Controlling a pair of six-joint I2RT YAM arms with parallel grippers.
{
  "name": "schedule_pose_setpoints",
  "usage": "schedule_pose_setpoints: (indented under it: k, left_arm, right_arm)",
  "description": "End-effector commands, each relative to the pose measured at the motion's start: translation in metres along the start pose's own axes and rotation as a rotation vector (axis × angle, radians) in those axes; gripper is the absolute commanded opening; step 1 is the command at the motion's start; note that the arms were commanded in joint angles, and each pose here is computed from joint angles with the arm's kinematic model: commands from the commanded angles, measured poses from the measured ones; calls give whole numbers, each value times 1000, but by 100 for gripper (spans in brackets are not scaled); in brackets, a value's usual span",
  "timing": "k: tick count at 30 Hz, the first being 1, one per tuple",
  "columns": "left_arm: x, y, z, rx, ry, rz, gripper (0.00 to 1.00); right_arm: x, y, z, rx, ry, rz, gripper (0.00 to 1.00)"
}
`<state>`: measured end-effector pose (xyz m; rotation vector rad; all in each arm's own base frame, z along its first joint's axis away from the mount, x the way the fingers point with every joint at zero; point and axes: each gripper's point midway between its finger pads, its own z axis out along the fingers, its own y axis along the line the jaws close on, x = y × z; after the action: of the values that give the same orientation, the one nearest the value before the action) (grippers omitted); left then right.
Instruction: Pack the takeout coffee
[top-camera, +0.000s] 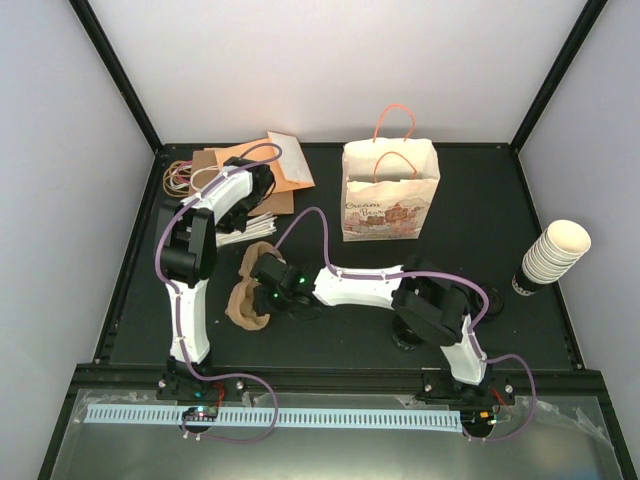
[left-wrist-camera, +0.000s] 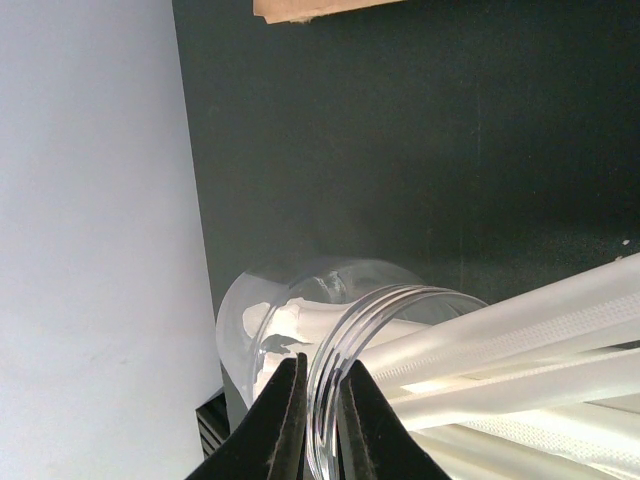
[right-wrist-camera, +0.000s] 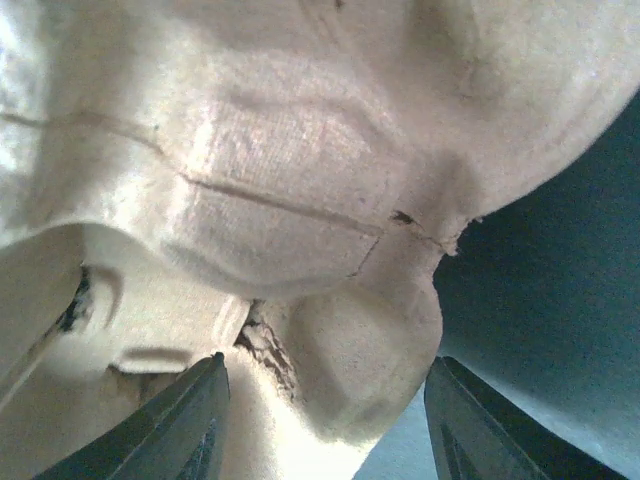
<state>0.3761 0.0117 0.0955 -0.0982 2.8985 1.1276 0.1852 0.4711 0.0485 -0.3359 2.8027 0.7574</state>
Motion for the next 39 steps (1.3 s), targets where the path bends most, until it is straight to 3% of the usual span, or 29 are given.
schedule_pose_setpoints:
  k: [1, 11, 22, 31, 39]
  left_arm:
    - [-14, -35, 4, 163, -20, -97, 1]
    - [-15, -33, 3, 164, -24, -98, 2]
    - [-15, -32, 4, 165, -22, -101, 2]
    - [-15, -34, 5, 167, -21, -100, 1]
    - [-15, -34, 6, 170, -19, -98, 2]
  right_arm:
    - [-23, 33, -13, -132, -54, -44, 57]
    - [-40, 38, -17, -66, -93, -156, 65]
    - [-24, 37, 1, -83, 4, -73, 78]
    - [-18, 49, 15, -221, 19, 115, 78]
    - [-26, 53, 25, -245, -15, 169, 67]
